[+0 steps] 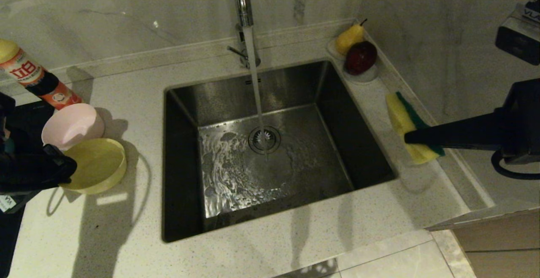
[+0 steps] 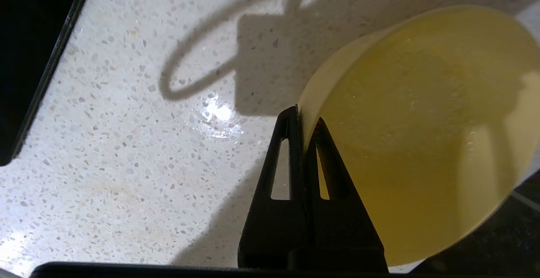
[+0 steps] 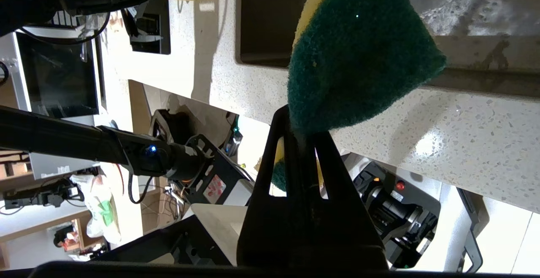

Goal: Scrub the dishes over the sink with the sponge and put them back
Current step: Place the bowl on the table, then put down the sponge

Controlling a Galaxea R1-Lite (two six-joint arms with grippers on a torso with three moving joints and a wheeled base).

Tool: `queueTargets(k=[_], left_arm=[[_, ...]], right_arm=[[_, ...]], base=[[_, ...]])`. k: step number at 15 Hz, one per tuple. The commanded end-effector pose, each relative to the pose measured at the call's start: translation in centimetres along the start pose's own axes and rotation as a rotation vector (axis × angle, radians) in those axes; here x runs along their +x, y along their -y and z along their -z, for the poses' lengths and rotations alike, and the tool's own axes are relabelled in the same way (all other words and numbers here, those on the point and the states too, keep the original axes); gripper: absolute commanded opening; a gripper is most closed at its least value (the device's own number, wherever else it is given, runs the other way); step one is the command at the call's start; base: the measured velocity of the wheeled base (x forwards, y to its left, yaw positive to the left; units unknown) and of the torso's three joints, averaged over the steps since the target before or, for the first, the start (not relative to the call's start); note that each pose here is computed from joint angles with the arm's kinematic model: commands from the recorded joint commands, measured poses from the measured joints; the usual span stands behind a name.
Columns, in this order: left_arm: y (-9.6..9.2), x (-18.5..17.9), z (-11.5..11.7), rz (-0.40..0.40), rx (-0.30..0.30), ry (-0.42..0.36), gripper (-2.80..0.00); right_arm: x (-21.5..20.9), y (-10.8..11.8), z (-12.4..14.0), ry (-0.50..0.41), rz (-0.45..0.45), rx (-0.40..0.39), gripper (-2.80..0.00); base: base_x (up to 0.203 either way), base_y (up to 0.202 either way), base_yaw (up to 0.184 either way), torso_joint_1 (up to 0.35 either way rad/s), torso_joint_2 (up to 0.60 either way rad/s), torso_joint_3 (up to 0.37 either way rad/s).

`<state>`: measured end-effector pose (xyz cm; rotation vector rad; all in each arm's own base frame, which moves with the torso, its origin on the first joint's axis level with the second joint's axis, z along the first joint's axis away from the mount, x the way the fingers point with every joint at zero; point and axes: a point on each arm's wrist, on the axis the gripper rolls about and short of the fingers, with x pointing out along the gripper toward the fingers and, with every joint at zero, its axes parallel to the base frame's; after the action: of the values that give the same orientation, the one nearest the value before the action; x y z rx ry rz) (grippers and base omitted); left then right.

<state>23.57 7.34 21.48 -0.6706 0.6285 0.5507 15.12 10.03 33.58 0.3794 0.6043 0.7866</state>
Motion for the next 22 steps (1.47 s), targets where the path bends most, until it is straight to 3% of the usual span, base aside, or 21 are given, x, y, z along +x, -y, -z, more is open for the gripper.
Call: queueTargets(k=[1,2,6,11,12,13,14,16,17,19,21,22], left_arm=[[-0.1,0.5,0.1,-0.009,-0.005,-0.015,-2.80],[-0.1,0.5,0.1,-0.007,-0.005,-0.019,0.00],[-0.1,0.1,-0.3,0.019,-0.013,0.012,0.00],[0.8,-6.2,-2.3,0.142,-0.005,0.200,0.00],[1.1,-7.1,-2.7,0.152,0.023,0.220,-2.54],[1.5,-7.9,-3.3,0.162,0.048,0.240,-2.80],[1.9,-8.4,-4.0,0.177,0.080,0.263,-2.80],[3.0,-7.9,-5.3,0.201,0.234,0.323,-2.80],[3.7,-7.9,-6.0,0.237,0.287,0.389,-2.80],[5.9,-7.1,-7.0,0.322,0.471,0.540,-2.80],[8.5,-6.3,-6.2,0.405,0.636,0.630,-2.80],[9.7,-6.5,-5.3,0.454,0.690,0.664,-2.80]], right_arm=[[0.1,0.1,0.0,-0.006,0.000,0.006,-2.80],[0.1,0.1,0.0,-0.006,0.000,0.006,-2.80],[-0.1,0.1,0.3,-0.010,0.002,0.006,-2.80],[0.1,0.3,0.5,-0.019,0.006,0.010,-2.80],[0.0,0.3,0.5,-0.017,0.007,0.010,-2.80],[-0.2,0.2,0.5,-0.010,0.007,0.008,-2.80],[-0.6,0.0,0.5,0.001,0.003,0.004,-2.80],[-1.1,-0.2,0.5,0.013,-0.001,-0.001,-2.80],[-1.2,-0.3,0.5,0.018,-0.003,-0.003,-2.80],[-1.4,-0.3,0.5,0.022,-0.004,-0.001,-2.80],[-1.3,-0.1,0.7,0.014,0.001,0.005,-2.80],[-1.3,-0.1,0.7,0.016,0.001,0.006,-2.80]], base=[[0.000,0.000,0.000,0.000,0.00,0.000],[0.000,0.000,0.000,0.000,0.00,0.000],[0.000,0.000,0.000,0.000,0.00,0.000],[0.000,0.000,0.000,0.000,0.00,0.000],[0.000,0.000,0.000,0.000,0.00,0.000],[0.000,0.000,0.000,0.000,0.00,0.000],[0.000,0.000,0.000,0.000,0.00,0.000],[0.000,0.000,0.000,0.000,0.00,0.000],[0.000,0.000,0.000,0.000,0.00,0.000],[0.000,0.000,0.000,0.000,0.00,0.000],[0.000,0.000,0.000,0.000,0.00,0.000],[0.000,0.000,0.000,0.000,0.00,0.000]])
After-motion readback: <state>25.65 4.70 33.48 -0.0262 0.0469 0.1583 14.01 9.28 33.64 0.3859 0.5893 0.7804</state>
